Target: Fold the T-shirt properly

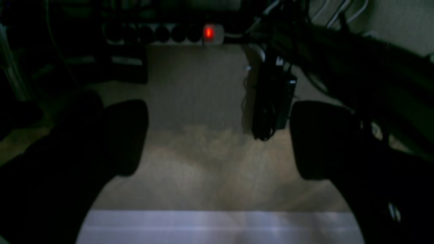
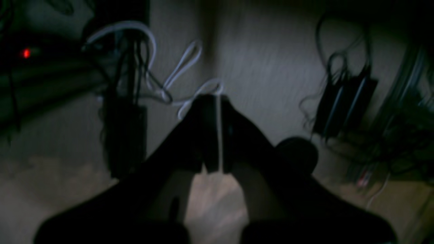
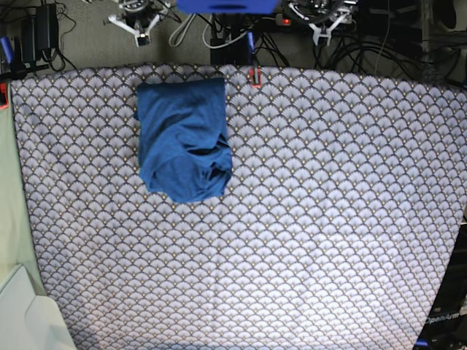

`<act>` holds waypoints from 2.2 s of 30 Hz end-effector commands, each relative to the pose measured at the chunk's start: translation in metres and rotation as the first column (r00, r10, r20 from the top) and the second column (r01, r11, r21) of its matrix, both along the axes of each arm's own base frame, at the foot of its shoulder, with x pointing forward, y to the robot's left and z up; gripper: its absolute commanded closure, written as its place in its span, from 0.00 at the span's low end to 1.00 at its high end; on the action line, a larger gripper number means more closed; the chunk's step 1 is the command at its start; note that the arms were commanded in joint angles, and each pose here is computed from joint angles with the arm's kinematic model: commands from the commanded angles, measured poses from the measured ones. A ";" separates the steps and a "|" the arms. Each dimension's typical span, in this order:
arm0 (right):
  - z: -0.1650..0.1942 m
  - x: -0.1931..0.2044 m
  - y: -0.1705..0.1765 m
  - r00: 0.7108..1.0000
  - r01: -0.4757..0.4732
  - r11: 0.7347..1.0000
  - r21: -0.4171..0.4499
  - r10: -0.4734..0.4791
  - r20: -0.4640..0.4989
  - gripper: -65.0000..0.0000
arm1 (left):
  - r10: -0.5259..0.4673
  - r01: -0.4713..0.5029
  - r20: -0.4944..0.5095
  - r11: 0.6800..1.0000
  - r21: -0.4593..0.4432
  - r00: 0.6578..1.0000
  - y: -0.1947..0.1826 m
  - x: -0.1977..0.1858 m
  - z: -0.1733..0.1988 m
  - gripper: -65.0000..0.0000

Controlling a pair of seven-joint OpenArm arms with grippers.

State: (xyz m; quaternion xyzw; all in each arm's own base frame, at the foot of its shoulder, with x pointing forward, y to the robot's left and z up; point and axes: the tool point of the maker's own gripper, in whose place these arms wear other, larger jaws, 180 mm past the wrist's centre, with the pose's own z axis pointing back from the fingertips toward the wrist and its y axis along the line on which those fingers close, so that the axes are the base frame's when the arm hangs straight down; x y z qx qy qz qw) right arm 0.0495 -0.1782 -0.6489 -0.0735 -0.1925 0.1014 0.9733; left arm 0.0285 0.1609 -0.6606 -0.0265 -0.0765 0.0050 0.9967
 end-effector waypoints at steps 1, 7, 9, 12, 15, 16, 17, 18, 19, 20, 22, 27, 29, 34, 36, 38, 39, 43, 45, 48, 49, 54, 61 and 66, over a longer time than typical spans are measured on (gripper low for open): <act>0.003 0.005 -0.013 1.000 0.005 0.999 -0.050 -0.004 0.016 1.00 | -0.018 0.018 -0.001 1.000 -0.016 1.000 -0.010 -0.002 0.000 0.00; 0.008 0.018 -0.034 0.999 0.011 0.991 -0.134 -0.005 0.046 1.00 | -0.036 0.036 0.004 0.998 -0.045 0.999 -0.030 -0.001 -0.001 0.28; 0.008 0.017 -0.035 0.999 0.011 0.991 -0.136 -0.005 0.045 1.00 | -0.019 0.019 0.001 0.999 -0.049 1.000 -0.032 -0.003 -0.001 0.53; 0.007 0.016 -0.031 0.999 0.012 0.991 -0.130 -0.007 0.043 1.00 | 0.007 -0.007 0.004 0.999 -0.047 1.000 -0.030 -0.003 -0.001 0.94; 0.007 0.017 -0.024 0.999 0.014 0.993 -0.119 -0.009 0.045 1.00 | 0.029 -0.029 0.008 0.998 -0.047 1.000 -0.030 -0.002 -0.001 0.96; 0.006 0.017 -0.016 0.999 0.015 0.994 -0.107 -0.010 0.045 1.00 | 0.027 -0.027 0.008 0.998 -0.049 1.000 -0.031 -0.001 -0.001 0.96; 0.005 0.018 -0.010 0.999 0.015 0.995 -0.098 -0.011 0.046 1.00 | 0.028 -0.027 0.008 0.998 -0.058 1.000 -0.037 -0.001 -0.001 0.99; 0.005 0.018 -0.007 0.999 0.015 0.996 -0.093 -0.011 0.046 1.00 | 0.028 -0.028 0.006 0.998 -0.061 1.000 -0.039 -0.001 -0.001 1.00; 0.004 0.016 -0.003 0.999 0.012 0.996 -0.087 -0.008 0.043 1.00 | 0.029 -0.029 0.005 0.998 -0.063 1.000 -0.040 -0.001 -0.001 1.00; 0.004 0.016 0.003 0.999 0.011 0.997 -0.078 -0.007 0.043 1.00 | 0.030 -0.029 0.005 0.997 -0.066 1.000 -0.042 -0.001 -0.001 0.99; 0.003 0.015 0.012 0.999 0.011 0.998 -0.064 -0.009 0.041 1.00 | 0.030 -0.029 0.003 0.997 -0.067 1.000 -0.043 -0.002 -0.001 0.99; 0.002 0.014 0.020 0.999 0.010 0.999 -0.052 -0.008 0.038 1.00 | 0.031 -0.031 0.003 0.997 -0.067 1.000 -0.044 -0.002 -0.001 0.99; 0.002 0.014 0.019 0.999 0.012 0.999 -0.052 -0.010 0.036 1.00 | 0.033 -0.033 0.004 0.997 -0.072 0.999 -0.047 -0.001 -0.001 0.99; -0.001 0.000 0.018 1.000 0.020 0.998 -0.058 -0.020 -0.007 1.00 | 0.035 -0.035 0.000 0.997 -0.073 0.999 -0.048 -0.004 -0.001 0.99; -0.001 -0.001 0.018 1.000 0.020 0.998 -0.058 -0.021 -0.010 1.00 | 0.035 -0.035 0.001 0.997 -0.073 0.999 -0.048 -0.004 -0.001 0.99; -0.001 -0.006 0.018 1.000 0.020 0.998 -0.058 -0.021 -0.017 1.00 | 0.035 -0.035 -0.002 0.997 -0.073 0.999 -0.048 -0.005 -0.001 0.99; -0.001 -0.008 0.018 1.000 0.021 0.998 -0.058 -0.022 -0.020 1.00 | 0.035 -0.035 -0.002 0.997 -0.073 0.999 -0.048 -0.005 -0.001 0.99; -0.001 -0.009 0.018 1.000 0.021 0.998 -0.058 -0.022 -0.022 1.00 | 0.033 -0.033 -0.005 0.997 -0.075 0.999 -0.048 -0.007 -0.001 0.99; -0.001 -0.010 0.018 1.000 0.018 0.998 -0.057 -0.019 -0.024 1.00 | 0.033 -0.034 -0.013 0.997 -0.074 0.999 -0.048 -0.011 -0.001 0.99; -0.002 -0.013 0.018 0.999 0.022 0.998 -0.058 -0.025 -0.040 1.00 | 0.031 -0.032 -0.013 0.997 -0.074 0.999 -0.048 -0.011 -0.001 0.99; -0.003 -0.013 0.017 0.999 0.024 0.998 -0.060 -0.027 -0.046 1.00 | 0.031 -0.032 -0.013 0.997 -0.074 0.999 -0.048 -0.011 -0.001 0.99; -0.006 -0.018 0.016 0.994 0.037 0.997 -0.068 -0.043 -0.097 1.00 | 0.027 -0.027 -0.006 0.997 -0.071 1.000 -0.046 -0.007 -0.001 0.99; -0.010 -0.040 0.032 0.980 0.047 0.997 -0.056 -0.057 -0.192 1.00 | 0.023 -0.021 0.027 0.997 -0.071 0.999 -0.045 0.015 0.000 0.99; -0.011 -0.042 0.036 0.974 0.052 0.997 -0.054 -0.063 -0.216 1.00 | 0.022 -0.019 0.044 0.997 -0.074 0.999 -0.047 0.026 0.001 0.99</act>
